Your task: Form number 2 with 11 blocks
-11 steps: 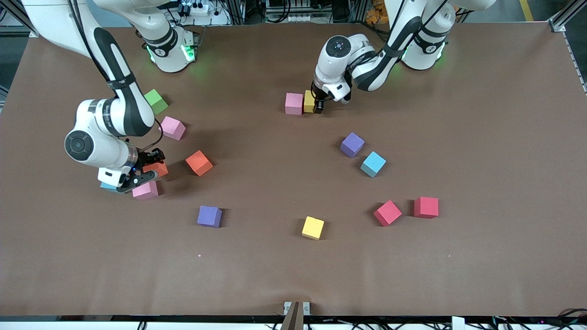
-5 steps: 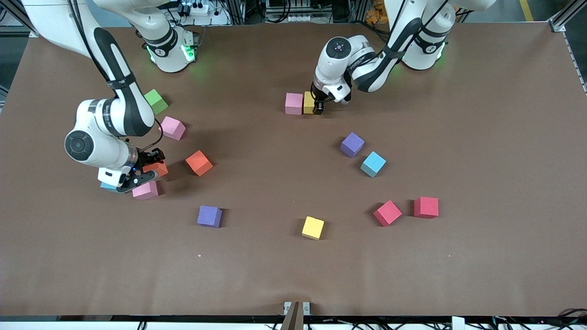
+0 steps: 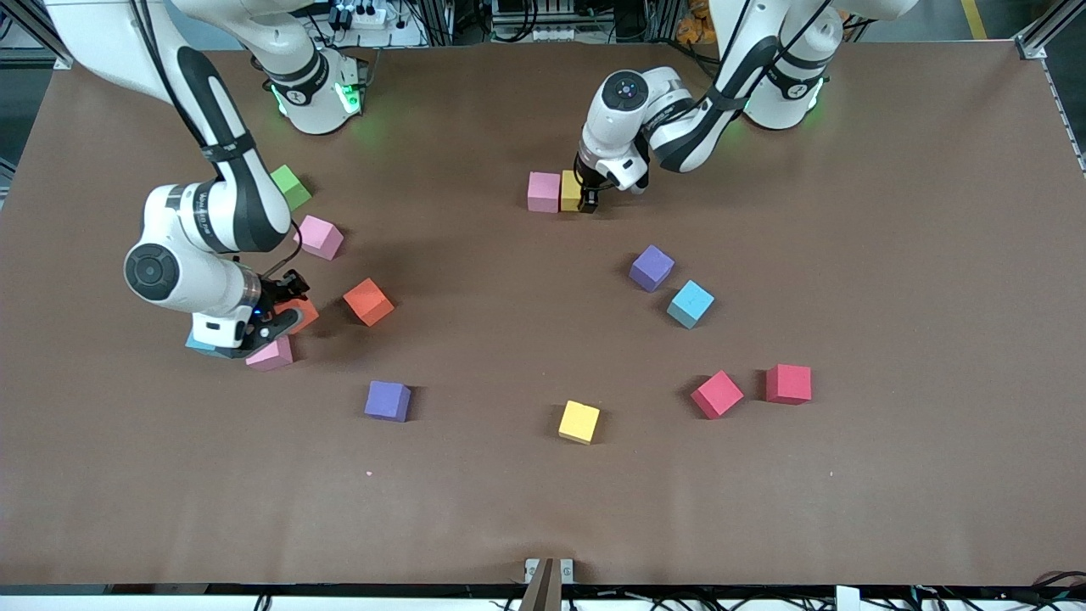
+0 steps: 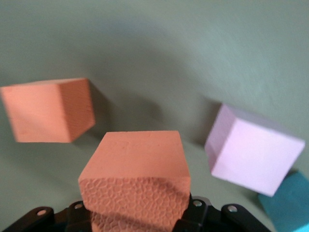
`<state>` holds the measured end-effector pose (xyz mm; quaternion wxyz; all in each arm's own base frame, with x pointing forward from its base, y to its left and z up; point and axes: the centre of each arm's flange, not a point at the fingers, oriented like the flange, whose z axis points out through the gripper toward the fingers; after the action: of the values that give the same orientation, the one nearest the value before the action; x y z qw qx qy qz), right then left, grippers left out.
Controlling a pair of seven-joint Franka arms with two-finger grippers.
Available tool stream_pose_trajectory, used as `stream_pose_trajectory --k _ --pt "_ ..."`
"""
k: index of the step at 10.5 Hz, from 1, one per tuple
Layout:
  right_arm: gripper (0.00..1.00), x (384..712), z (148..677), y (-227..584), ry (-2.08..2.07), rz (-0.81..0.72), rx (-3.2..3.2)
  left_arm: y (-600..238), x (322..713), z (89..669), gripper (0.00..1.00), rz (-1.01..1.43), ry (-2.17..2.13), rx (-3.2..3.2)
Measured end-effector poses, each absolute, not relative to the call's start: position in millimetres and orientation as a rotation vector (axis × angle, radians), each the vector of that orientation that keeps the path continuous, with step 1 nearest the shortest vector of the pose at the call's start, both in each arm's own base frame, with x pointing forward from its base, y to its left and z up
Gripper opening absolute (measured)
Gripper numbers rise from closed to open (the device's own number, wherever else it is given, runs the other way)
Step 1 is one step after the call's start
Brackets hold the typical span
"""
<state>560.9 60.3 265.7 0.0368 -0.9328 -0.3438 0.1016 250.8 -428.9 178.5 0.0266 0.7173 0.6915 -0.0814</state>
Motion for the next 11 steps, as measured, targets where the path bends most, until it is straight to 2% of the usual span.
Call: stream_pose_trajectory --k 2,4,8,11 --pt "0.60 565 296 122 -1.297 0.298 -2.766 -429 254 178 0.64 -0.251 2.141 2.208" --pt "0.60 553 315 196 -1.557 0.261 -2.644 -427 263 179 0.64 -0.246 2.155 2.186" --pt "0.60 507 316 286 -1.946 0.293 -2.366 -432 267 179 0.64 -0.253 2.154 2.178" --pt "0.60 470 314 298 -2.022 0.341 -2.289 -434 265 178 0.64 -0.254 2.145 2.186"
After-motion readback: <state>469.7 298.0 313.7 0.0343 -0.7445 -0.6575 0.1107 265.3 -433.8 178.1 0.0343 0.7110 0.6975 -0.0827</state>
